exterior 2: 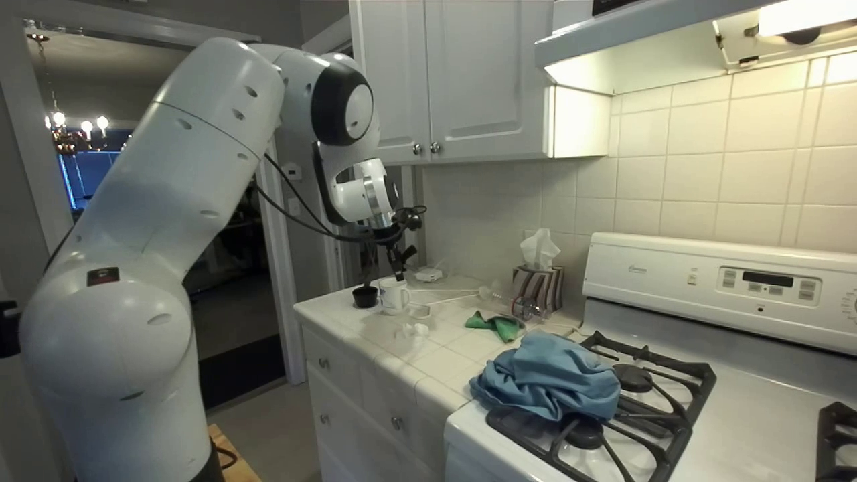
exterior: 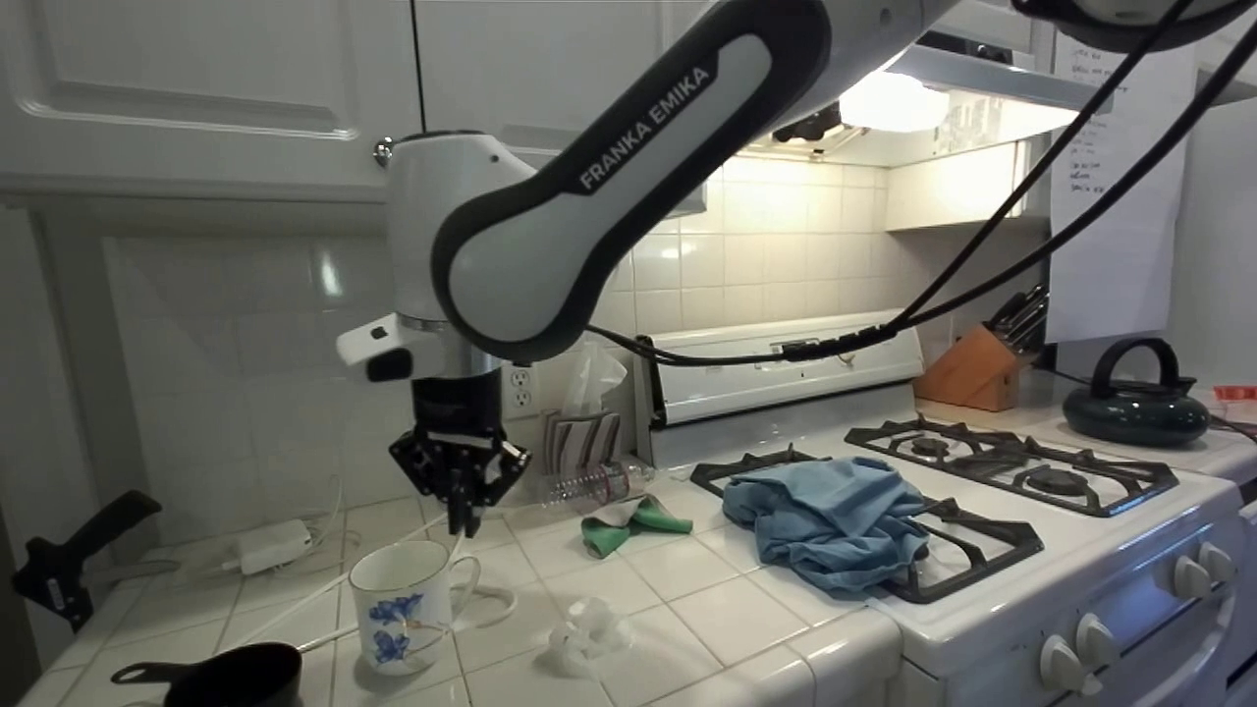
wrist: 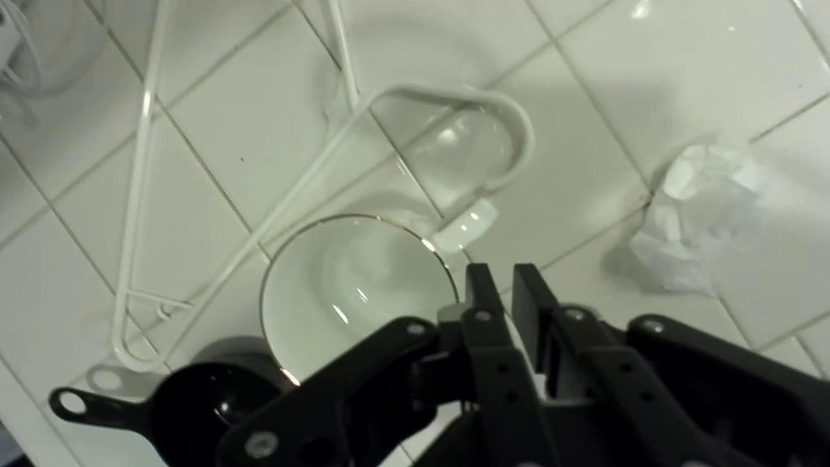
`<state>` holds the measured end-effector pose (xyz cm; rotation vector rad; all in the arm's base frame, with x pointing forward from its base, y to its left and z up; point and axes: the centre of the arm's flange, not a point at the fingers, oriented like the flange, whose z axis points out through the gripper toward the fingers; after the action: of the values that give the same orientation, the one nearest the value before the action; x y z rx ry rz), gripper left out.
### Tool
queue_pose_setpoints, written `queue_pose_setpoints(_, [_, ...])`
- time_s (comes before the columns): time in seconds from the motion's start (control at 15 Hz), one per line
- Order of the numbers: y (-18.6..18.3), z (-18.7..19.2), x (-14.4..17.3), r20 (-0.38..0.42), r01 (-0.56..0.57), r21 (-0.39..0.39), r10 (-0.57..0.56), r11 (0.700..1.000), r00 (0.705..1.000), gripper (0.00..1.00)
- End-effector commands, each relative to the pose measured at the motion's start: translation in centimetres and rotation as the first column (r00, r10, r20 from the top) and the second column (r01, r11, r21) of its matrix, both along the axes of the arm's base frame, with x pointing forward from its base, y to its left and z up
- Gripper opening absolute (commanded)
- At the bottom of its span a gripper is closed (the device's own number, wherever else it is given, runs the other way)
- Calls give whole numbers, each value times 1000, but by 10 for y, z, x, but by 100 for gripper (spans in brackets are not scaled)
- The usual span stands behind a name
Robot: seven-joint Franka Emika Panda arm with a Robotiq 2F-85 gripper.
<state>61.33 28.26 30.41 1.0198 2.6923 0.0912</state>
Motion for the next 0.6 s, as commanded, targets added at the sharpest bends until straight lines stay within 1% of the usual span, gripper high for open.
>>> queue_pose_setpoints(0.0, [-26,17,-23,-124,-150,-3,148,989,981,45])
queue_pose_setpoints(0.13, [-25,21,-18,-128,-191,-9,188,982,974,59])
queue_pose_setpoints(0.2, [-21,5,-9,-109,-141,19,142,990,984,66])
queue_pose_setpoints(0.27, [-25,7,-6,-110,-141,20,143,990,984,48])
queue_pose_setpoints(0.4, [-24,6,-6,-106,-134,11,134,991,985,62])
queue_pose_setpoints(0.47, [-22,4,-6,-107,-136,9,136,991,985,66])
queue_pose_setpoints(0.53, [-21,4,-7,-108,-137,9,137,991,985,91])
